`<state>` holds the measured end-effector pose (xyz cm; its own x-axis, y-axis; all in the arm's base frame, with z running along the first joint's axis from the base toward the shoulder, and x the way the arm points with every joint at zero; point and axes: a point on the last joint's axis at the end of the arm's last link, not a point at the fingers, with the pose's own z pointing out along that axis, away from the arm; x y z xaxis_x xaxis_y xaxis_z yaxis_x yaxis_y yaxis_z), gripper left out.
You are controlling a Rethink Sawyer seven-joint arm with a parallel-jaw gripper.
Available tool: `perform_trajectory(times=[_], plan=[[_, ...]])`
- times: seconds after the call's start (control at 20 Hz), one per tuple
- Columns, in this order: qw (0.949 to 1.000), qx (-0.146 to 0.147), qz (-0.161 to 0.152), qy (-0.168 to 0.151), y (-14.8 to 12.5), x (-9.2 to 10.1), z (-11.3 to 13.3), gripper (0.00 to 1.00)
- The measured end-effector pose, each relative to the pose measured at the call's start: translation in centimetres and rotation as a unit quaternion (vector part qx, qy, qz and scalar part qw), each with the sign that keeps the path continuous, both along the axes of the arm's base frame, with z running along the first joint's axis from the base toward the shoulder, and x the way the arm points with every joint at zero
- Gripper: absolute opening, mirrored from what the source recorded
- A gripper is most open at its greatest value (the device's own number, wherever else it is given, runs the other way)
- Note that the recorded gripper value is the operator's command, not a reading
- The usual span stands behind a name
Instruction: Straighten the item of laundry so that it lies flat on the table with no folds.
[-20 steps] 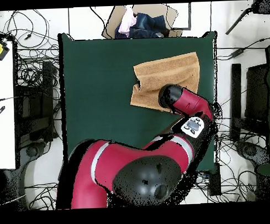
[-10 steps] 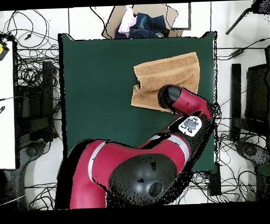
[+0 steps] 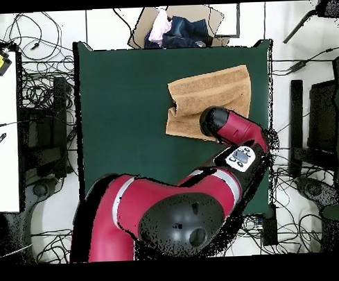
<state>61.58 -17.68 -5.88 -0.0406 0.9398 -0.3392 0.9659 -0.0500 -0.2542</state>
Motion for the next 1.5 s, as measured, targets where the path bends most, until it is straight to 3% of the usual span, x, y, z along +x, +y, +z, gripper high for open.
perform_trajectory(times=[0.65,1.5], plan=[[1.0000,-0.001,-0.003,-0.001,-0.2,-0.3,0.2,1.00],[0.9998,-0.003,-0.011,-0.019,-0.9,0.6,2.8,1.00]])
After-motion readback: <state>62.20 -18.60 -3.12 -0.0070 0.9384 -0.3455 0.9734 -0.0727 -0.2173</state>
